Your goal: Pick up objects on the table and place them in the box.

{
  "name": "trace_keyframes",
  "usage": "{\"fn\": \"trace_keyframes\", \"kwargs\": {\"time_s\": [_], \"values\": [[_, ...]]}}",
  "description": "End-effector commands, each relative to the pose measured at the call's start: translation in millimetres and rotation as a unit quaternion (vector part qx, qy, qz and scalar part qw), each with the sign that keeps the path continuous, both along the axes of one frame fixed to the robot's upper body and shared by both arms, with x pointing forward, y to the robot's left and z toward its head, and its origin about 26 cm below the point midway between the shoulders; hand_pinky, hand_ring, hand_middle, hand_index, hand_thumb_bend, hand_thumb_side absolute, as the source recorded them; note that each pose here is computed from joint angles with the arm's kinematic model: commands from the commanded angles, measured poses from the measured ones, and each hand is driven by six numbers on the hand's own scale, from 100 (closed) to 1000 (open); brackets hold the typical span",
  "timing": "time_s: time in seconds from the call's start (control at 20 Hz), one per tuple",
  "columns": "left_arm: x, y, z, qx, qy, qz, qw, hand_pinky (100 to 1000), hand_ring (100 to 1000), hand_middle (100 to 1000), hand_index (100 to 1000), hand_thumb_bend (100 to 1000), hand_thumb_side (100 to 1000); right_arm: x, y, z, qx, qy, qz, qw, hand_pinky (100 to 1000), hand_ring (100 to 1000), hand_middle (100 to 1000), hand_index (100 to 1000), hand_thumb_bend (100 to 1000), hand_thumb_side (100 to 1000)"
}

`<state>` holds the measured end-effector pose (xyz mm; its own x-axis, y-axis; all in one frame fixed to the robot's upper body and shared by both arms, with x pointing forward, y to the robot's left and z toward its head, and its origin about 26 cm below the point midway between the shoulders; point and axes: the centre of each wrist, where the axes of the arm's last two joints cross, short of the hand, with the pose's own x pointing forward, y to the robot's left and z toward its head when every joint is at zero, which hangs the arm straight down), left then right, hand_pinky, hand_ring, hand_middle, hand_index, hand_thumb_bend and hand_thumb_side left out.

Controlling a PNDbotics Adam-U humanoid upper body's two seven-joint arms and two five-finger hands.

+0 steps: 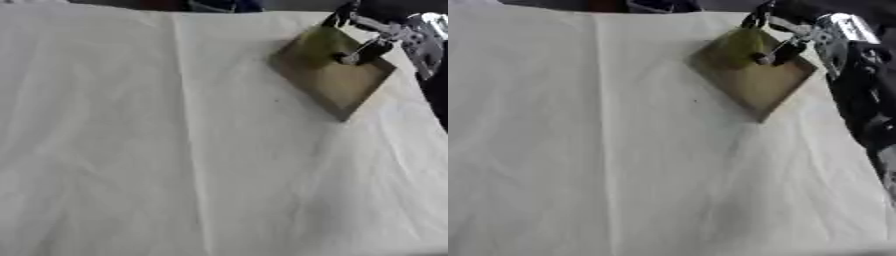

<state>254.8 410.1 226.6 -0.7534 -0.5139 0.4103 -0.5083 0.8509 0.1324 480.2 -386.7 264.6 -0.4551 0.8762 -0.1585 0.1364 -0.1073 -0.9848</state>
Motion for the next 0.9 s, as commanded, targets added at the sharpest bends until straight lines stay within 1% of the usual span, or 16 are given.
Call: {"fn": "trace_keyframes", "kwargs": {"time_s": [0.05,0.2,0.4,0.65,0.75,0.9], "values": [[-4.9,1.3,10.3,0.015,-0.013,0.008,1.000,501,587,606,728,100,260,-15.8,-13.6,44.0,0.002,-0.075,-0.005,0.997,687,732,719,837,355,100],[-5.3,1.8,10.3,0.015,-0.013,0.010,1.000,501,587,606,727,100,259,-30.1,-14.4,68.7,0.018,-0.131,0.007,0.991,687,731,721,842,350,100],[-5.7,2.3,10.7,0.016,-0.013,0.013,1.000,502,587,606,728,100,254,-54.4,-16.0,94.5,0.034,-0.195,0.021,0.980,684,721,722,840,348,100],[-6.0,2.7,11.1,0.017,-0.012,0.016,1.000,503,587,606,728,100,249,-82.9,-13.2,110.5,0.056,-0.244,0.041,0.967,685,711,729,843,341,100],[-6.0,2.7,11.8,0.018,-0.013,0.016,1.000,503,588,606,728,100,245,-93.9,-7.2,115.5,0.063,-0.265,0.054,0.961,684,709,729,842,338,100],[-5.8,2.6,13.1,0.021,-0.015,0.017,1.000,505,589,607,729,100,233,-109.4,2.7,119.8,0.085,-0.299,0.071,0.948,682,704,727,836,345,100]]}}
